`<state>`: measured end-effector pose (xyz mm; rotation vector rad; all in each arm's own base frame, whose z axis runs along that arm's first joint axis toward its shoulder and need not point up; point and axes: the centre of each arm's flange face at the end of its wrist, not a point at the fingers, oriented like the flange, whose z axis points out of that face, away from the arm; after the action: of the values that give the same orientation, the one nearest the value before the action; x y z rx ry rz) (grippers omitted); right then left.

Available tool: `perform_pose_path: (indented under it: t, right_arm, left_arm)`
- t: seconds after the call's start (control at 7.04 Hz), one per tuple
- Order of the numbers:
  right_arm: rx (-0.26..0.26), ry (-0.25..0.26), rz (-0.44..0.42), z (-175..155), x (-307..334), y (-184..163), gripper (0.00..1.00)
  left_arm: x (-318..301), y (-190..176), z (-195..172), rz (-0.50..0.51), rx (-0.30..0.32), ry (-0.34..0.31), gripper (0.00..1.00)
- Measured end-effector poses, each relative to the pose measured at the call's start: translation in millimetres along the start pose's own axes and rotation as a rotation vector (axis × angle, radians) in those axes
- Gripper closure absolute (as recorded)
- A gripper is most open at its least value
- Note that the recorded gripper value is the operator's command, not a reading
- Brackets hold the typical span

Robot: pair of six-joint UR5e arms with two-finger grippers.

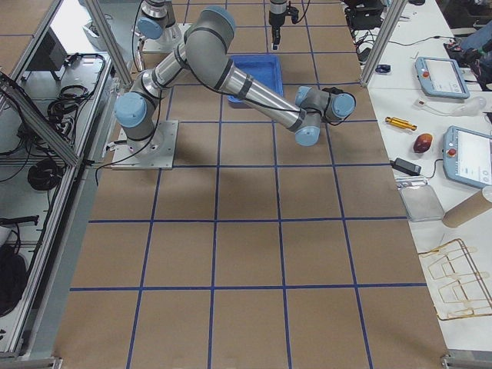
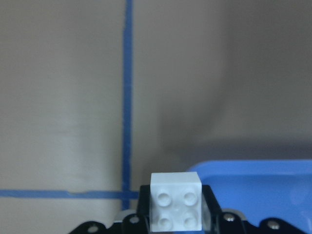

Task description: Assemble white blocks and place on blue tray

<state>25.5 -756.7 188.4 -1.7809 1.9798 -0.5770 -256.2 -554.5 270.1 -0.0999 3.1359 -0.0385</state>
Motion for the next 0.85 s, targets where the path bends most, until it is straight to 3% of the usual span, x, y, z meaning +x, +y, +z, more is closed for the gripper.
perform_pose_path:
  t: [0.43, 0.85]
  right_arm:
    - [0.01, -0.018, -0.016, -25.6, -27.6, -45.8, 1.0]
    - [0.018, -0.063, -0.01, -21.0, -79.3, -64.6, 1.0]
  left_arm:
    - [55.3, 50.6, 25.7, -0.04, -0.02, 0.001, 0.88]
    - [75.6, 88.0, 61.8, -0.071, -0.001, 0.025, 0.87]
